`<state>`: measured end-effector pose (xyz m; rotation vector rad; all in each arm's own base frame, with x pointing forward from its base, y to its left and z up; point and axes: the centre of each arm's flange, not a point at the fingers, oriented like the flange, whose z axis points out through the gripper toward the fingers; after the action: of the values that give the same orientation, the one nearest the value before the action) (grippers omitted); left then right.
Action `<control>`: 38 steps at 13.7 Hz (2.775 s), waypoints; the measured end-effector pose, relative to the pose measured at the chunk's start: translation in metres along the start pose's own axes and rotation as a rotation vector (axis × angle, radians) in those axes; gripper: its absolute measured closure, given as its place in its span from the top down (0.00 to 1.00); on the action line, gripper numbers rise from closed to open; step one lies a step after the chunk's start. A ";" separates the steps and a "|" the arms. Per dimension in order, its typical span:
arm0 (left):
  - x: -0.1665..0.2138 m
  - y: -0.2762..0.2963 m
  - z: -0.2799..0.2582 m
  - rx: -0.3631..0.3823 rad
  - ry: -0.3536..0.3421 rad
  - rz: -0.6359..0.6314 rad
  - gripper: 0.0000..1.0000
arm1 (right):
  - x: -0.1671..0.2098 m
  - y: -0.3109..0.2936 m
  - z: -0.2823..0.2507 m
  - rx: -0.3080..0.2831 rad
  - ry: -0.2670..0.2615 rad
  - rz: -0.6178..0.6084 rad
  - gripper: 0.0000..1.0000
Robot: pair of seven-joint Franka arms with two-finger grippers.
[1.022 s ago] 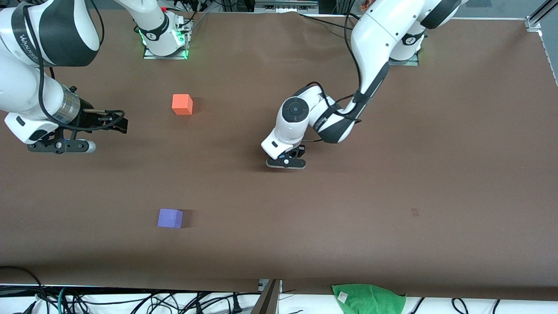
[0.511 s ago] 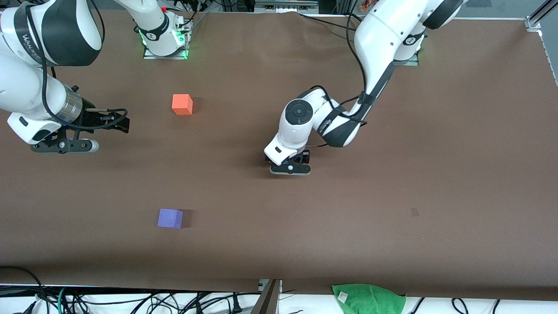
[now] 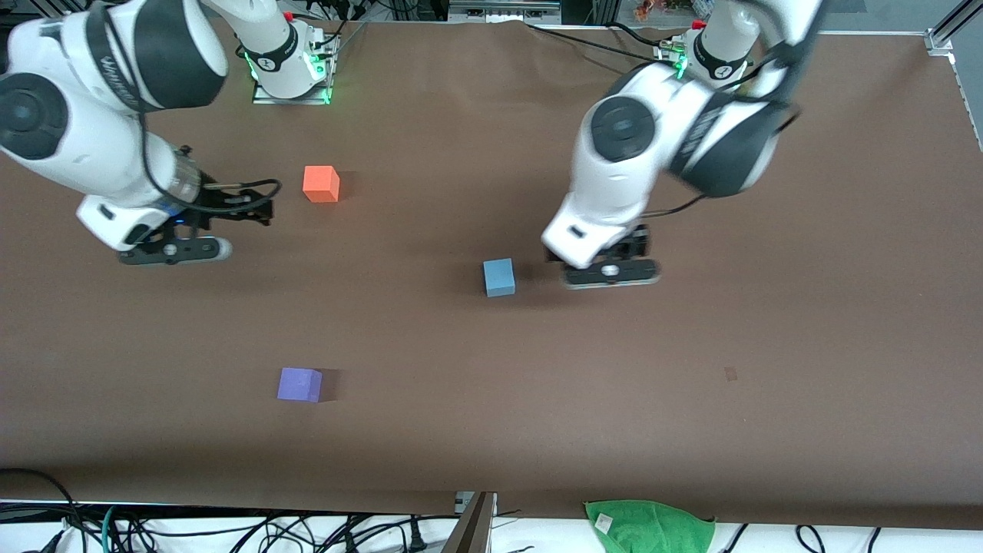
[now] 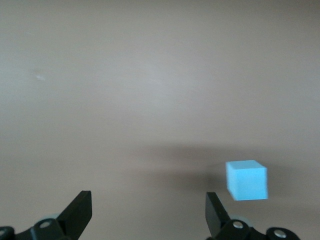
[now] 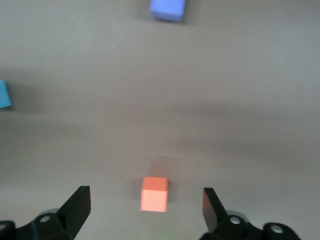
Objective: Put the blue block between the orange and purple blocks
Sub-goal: 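Grasp the blue cube with the right gripper while the left gripper withdraws, then carry the blue cube with the right gripper between orange and purple cubes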
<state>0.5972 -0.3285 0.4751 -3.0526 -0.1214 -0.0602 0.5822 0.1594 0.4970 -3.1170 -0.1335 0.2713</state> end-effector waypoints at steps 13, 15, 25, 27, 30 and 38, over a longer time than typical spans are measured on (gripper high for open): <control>-0.006 -0.312 -0.103 -0.049 -0.062 0.069 1.00 | 0.000 -0.325 0.239 0.133 0.197 0.099 1.00; -0.024 -0.323 -0.101 -0.048 -0.068 0.108 1.00 | 0.007 -0.339 0.249 0.137 0.211 0.088 1.00; -0.026 -0.316 -0.093 -0.049 -0.060 0.158 1.00 | 0.008 -0.360 0.314 0.099 0.282 0.004 1.00; -0.026 -0.316 -0.093 -0.049 -0.060 0.158 1.00 | 0.008 -0.360 0.317 0.099 0.283 0.003 0.95; -0.026 -0.316 -0.093 -0.049 -0.060 0.158 1.00 | 0.011 -0.360 0.313 0.101 0.290 0.002 0.73; -0.028 -0.317 -0.091 -0.048 -0.080 0.157 1.00 | 0.079 -0.257 0.264 0.037 0.262 -0.016 0.55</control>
<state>0.5408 -0.0239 0.5914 -3.1012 0.1168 0.0703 0.5927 0.4230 0.2280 -3.0760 -0.1483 -0.1345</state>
